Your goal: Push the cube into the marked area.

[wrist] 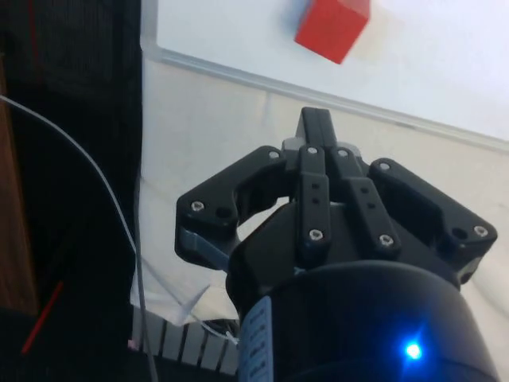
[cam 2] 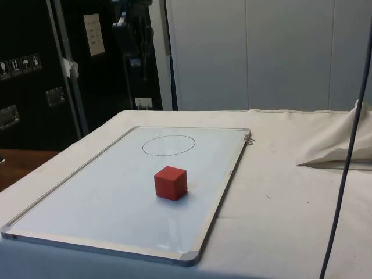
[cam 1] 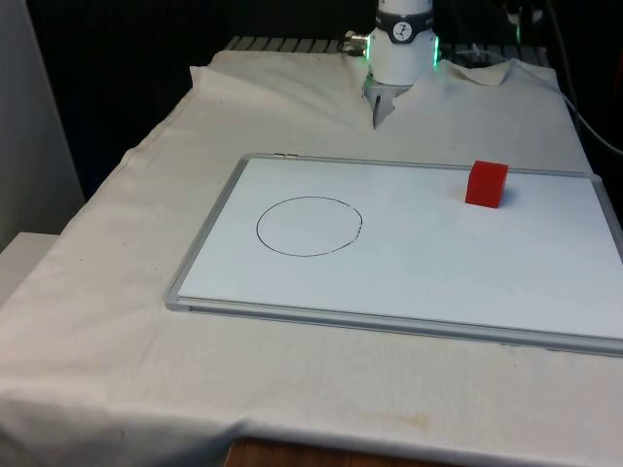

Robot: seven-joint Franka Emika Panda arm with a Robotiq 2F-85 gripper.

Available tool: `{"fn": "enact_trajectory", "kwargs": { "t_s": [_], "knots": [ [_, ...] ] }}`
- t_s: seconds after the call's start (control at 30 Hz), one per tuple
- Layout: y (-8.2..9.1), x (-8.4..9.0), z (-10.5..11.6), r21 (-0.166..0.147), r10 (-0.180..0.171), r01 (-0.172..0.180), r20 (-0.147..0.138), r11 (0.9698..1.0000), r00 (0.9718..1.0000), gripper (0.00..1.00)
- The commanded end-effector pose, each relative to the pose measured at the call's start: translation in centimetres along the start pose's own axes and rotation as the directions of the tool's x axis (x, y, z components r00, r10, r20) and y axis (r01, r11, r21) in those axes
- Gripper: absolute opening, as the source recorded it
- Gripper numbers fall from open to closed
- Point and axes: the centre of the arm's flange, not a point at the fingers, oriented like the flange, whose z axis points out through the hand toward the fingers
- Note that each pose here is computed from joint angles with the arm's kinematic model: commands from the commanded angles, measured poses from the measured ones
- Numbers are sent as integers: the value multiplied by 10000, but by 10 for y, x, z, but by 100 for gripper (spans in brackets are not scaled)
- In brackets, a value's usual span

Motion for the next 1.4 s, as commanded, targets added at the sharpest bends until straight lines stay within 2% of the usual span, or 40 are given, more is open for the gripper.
{"fn": "enact_trajectory", "kwargs": {
  "t_s": [0.0,0.03,0.07,0.23,0.3,0.33,0.5,0.6,0.63,0.77,0.87,0.93,0.97,1.13,1.23,1.27,1.37],
  "knots": [
    [-6,1,7,27,26,-26,-78,10000,10000,0],
    [-3,0,4,3,-16,16,0,10000,10000,0],
    [-10,1,9,23,1,-1,-98,10000,10000,0],
    [-27,4,31,55,-63,64,-100,10000,9999,0],
    [-27,4,33,69,-116,116,-29,9999,9999,0],
    [-32,4,38,69,-76,77,-106,9999,9999,0],
    [-51,7,60,130,-164,165,-105,9998,9998,0],
    [-55,8,67,196,-217,218,-46,9996,9998,0],
    [-59,7,72,165,-188,190,-127,9997,9997,0],
    [-70,5,91,238,-248,251,-126,9994,9996,0],
    [-71,0,106,296,-277,280,-113,9992,9996,0],
    [-70,2,102,266,-317,318,-30,9991,9995,0],
    [-71,-1,109,302,-287,290,-111,9991,9995,0],
    [-62,-6,133,279,-226,228,-85,9993,9997,0],
    [-60,-8,137,235,-227,227,5,9995,9997,0],
    [-57,-7,143,260,-224,226,-71,9994,9997,0],
    [-51,-9,153,257,-210,210,-34,9994,9998,0]
  ]
}}
